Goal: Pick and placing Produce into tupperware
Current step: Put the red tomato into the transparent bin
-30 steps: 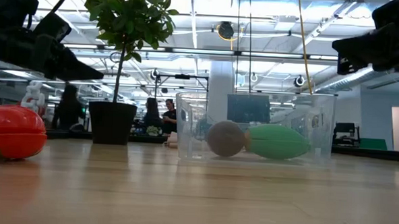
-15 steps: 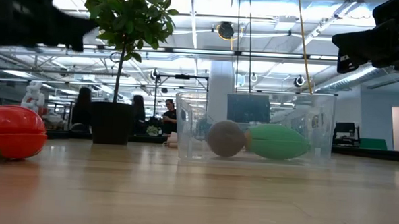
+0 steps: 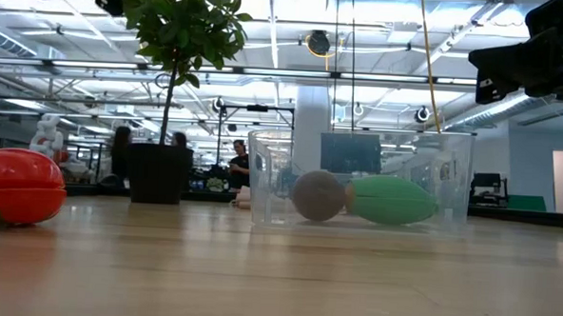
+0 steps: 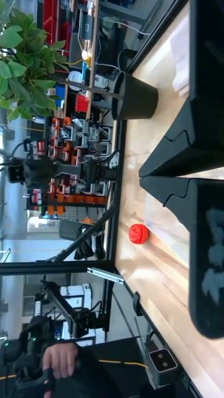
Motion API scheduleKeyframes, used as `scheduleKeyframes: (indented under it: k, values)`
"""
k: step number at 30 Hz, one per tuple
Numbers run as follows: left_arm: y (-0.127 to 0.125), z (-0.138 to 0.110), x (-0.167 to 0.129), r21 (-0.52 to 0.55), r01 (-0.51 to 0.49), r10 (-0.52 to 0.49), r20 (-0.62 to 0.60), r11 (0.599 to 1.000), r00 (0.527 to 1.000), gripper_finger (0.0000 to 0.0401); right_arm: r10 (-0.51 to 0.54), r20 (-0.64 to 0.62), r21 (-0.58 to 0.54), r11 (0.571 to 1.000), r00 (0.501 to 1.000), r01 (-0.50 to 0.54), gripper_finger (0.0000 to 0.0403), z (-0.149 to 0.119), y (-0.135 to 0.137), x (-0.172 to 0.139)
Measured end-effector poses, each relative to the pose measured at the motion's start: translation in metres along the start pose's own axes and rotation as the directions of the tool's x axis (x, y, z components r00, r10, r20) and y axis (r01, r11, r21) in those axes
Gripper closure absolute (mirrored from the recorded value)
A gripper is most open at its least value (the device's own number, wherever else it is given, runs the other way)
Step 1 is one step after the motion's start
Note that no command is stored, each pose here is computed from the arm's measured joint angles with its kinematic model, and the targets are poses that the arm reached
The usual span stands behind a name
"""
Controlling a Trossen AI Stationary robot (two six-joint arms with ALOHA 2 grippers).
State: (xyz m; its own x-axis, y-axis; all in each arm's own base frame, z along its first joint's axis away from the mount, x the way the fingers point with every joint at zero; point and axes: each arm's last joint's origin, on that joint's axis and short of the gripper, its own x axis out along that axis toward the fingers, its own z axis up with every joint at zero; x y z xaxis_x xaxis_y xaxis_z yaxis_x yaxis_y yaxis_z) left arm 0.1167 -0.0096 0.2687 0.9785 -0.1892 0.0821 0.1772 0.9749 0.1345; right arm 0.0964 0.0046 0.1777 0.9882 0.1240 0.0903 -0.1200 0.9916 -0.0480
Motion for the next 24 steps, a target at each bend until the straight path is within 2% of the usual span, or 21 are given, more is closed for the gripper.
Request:
scheduleKeyframes:
  k: [6, 11, 15, 24]
  values:
    - [-0.002, 0.017, 0.02, -0.05, 0.049, -0.054, -0.109, 0.998, 0.993, 0.0374, 0.0, 0.0, 0.0, 1.0, 1.0, 0.0, 0.0403, 0.0, 0.0, 0.0]
    - [-0.006, 0.022, 0.043, -0.07, 0.057, -0.072, -0.245, 0.996, 0.967, 0.0362, -0.002, 0.0, 0.0, 1.0, 1.0, 0.002, 0.0403, 0.0, 0.0, 0.0]
    - [-0.01, 0.027, 0.061, -0.079, 0.056, -0.08, -0.348, 0.995, 0.934, 0.0317, -0.002, -0.002, 0.0, 1.0, 1.0, 0.002, 0.0403, 0.0, 0.0, 0.0]
    - [-0.019, 0.042, 0.089, -0.144, 0.058, -0.129, -0.551, 0.988, 0.824, 0.0171, -0.003, -0.011, 0.001, 1.0, 1.0, 0.003, 0.0403, -0.001, 0.0, 0.0]
